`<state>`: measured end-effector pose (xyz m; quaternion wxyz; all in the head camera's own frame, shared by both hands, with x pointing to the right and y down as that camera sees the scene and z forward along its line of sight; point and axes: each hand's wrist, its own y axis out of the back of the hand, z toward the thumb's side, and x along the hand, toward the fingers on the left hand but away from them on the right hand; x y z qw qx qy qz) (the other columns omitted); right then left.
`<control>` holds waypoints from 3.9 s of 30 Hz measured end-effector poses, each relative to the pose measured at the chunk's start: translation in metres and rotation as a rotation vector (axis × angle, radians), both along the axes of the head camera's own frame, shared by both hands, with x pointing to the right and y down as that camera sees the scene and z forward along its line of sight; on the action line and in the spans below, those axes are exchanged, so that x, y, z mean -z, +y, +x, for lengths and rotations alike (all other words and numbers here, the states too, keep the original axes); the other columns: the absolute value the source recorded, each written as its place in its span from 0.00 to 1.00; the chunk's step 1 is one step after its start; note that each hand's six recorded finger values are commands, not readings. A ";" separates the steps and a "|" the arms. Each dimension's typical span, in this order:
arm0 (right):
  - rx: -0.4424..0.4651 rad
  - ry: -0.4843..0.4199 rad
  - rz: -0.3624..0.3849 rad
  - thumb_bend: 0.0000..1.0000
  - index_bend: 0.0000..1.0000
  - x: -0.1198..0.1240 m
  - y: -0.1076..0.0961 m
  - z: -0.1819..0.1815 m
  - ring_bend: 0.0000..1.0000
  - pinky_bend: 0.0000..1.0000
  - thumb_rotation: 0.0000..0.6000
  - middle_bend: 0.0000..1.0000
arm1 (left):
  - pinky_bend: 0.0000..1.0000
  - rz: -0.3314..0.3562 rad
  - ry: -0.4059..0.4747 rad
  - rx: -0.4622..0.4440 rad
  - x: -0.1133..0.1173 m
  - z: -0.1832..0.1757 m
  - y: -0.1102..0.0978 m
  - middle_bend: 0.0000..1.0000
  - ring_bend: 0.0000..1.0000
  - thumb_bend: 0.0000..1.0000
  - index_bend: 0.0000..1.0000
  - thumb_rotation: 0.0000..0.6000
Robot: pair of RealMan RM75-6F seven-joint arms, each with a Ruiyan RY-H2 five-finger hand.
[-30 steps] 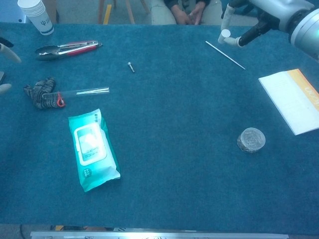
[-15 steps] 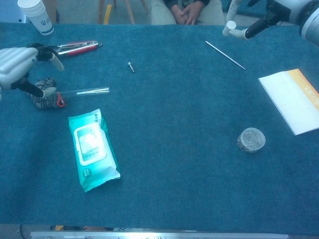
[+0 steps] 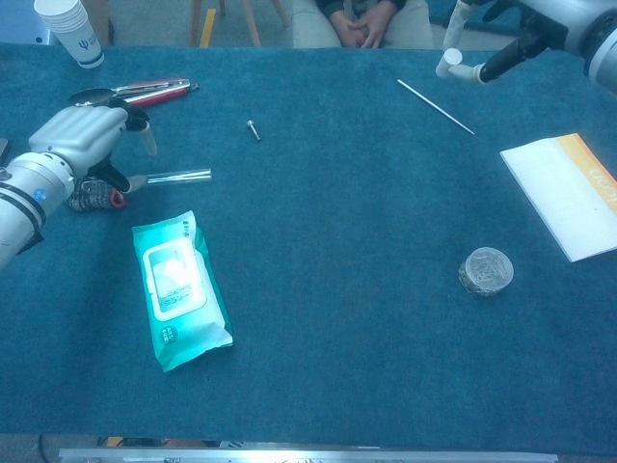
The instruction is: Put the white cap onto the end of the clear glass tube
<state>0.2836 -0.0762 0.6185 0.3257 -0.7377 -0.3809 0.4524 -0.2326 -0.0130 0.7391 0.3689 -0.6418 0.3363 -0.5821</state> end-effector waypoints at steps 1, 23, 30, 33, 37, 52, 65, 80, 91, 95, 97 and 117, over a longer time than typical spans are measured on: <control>-0.002 0.000 -0.001 0.31 0.60 0.000 0.000 0.001 0.10 0.19 1.00 0.30 | 0.06 -0.002 -0.004 0.004 -0.002 0.000 -0.001 0.14 0.00 0.29 0.38 1.00; -0.019 0.000 -0.016 0.31 0.61 -0.005 -0.002 0.014 0.10 0.19 1.00 0.30 | 0.06 -0.034 -0.059 0.062 -0.041 -0.001 -0.011 0.13 0.00 0.29 0.42 0.99; -0.025 -0.002 -0.019 0.31 0.61 -0.006 -0.002 0.017 0.10 0.19 1.00 0.30 | 0.06 -0.029 -0.055 0.060 -0.044 0.004 -0.011 0.16 0.00 0.29 0.45 0.99; -0.028 -0.001 -0.018 0.31 0.61 -0.006 -0.002 0.018 0.10 0.19 1.00 0.30 | 0.06 -0.031 -0.058 0.061 -0.046 0.005 -0.011 0.16 0.00 0.29 0.46 0.99; -0.034 -0.003 -0.018 0.31 0.61 -0.005 -0.003 0.019 0.10 0.19 1.00 0.30 | 0.06 -0.030 -0.059 0.063 -0.047 0.005 -0.010 0.16 0.00 0.29 0.47 1.00; -0.046 -0.005 -0.017 0.31 0.61 -0.003 -0.003 0.020 0.10 0.19 1.00 0.30 | 0.06 -0.030 -0.030 0.060 -0.051 0.015 -0.007 0.17 0.00 0.29 0.48 1.00; -0.051 -0.015 -0.014 0.31 0.61 0.000 -0.002 0.021 0.10 0.19 1.00 0.30 | 0.06 -0.026 0.058 0.083 -0.047 0.023 -0.006 0.24 0.04 0.29 0.56 1.00; -0.049 -0.051 0.009 0.31 0.61 0.012 -0.001 0.018 0.10 0.19 1.00 0.30 | 0.06 -0.060 0.338 0.108 -0.014 0.034 0.000 0.27 0.05 0.29 0.57 1.00; -0.021 -0.151 0.021 0.31 0.61 0.024 0.004 0.001 0.10 0.19 1.00 0.30 | 0.06 -0.069 0.563 0.084 0.027 0.052 0.008 0.28 0.08 0.29 0.58 1.00; -0.011 -0.189 0.016 0.31 0.61 0.027 0.007 -0.007 0.10 0.19 1.00 0.30 | 0.06 -0.080 0.640 0.091 0.038 0.058 0.012 0.29 0.08 0.29 0.58 1.00; -0.006 -0.217 0.016 0.31 0.61 0.030 0.008 -0.012 0.10 0.19 1.00 0.30 | 0.06 -0.080 0.663 0.090 0.042 0.060 0.013 0.29 0.08 0.29 0.58 1.00; 0.077 -0.370 -0.048 0.31 0.61 0.031 0.028 -0.069 0.10 0.19 1.00 0.30 | 0.06 -0.101 0.830 0.107 0.048 0.075 0.008 0.29 0.08 0.29 0.58 1.00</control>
